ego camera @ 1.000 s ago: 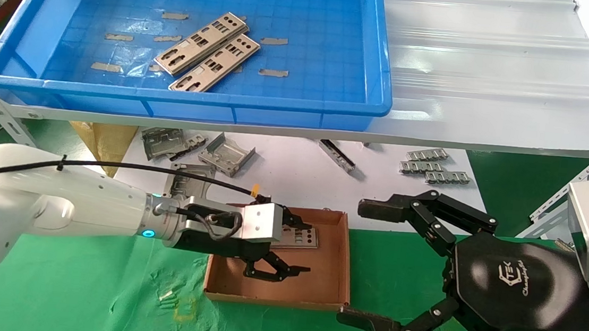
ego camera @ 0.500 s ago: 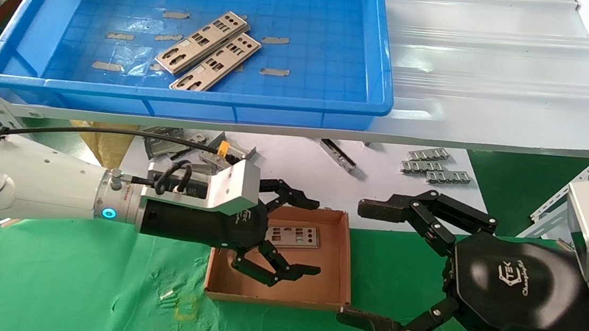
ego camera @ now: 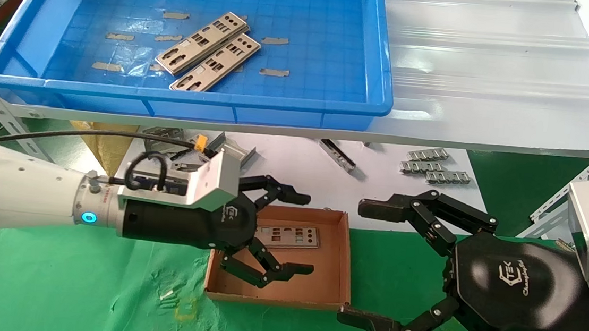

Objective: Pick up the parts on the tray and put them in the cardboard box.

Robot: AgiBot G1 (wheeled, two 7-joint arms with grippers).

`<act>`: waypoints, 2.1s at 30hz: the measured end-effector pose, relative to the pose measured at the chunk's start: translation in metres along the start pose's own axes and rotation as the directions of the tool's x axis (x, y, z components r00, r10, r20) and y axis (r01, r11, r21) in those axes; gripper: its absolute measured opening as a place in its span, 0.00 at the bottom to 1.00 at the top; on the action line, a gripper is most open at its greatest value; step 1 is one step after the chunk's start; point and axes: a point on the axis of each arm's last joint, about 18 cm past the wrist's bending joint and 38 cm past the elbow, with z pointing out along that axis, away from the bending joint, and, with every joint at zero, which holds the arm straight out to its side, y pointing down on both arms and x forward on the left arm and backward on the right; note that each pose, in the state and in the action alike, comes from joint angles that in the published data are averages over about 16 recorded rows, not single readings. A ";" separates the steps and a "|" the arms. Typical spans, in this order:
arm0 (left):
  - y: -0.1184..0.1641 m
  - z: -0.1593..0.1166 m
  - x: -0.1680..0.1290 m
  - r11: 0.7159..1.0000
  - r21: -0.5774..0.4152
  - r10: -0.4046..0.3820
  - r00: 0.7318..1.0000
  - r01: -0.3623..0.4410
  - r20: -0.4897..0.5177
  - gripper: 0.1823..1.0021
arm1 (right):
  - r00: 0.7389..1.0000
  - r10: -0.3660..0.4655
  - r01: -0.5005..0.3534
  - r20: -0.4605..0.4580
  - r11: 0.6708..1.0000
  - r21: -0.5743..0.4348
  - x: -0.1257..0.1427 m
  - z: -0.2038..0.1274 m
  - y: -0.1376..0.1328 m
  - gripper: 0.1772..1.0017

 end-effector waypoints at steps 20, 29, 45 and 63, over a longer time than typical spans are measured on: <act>-0.015 -0.065 0.026 0.987 0.142 -0.084 0.994 0.073 0.075 1.00 | 1.000 0.000 0.000 0.000 1.000 0.000 0.000 0.000 0.000 1.00; -0.029 -0.095 0.044 0.980 0.179 -0.106 0.991 0.089 0.087 1.00 | 1.000 0.000 0.000 0.000 1.000 0.000 0.000 0.000 0.000 1.00; -0.065 -0.140 0.089 0.975 0.195 -0.124 0.990 0.108 0.068 1.00 | 1.000 0.000 0.000 0.000 1.000 0.000 0.000 0.000 0.000 1.00; -0.088 -0.157 0.119 0.978 0.177 -0.121 0.992 0.114 0.032 1.00 | 1.000 0.000 0.000 0.000 1.000 0.000 0.000 0.000 0.000 1.00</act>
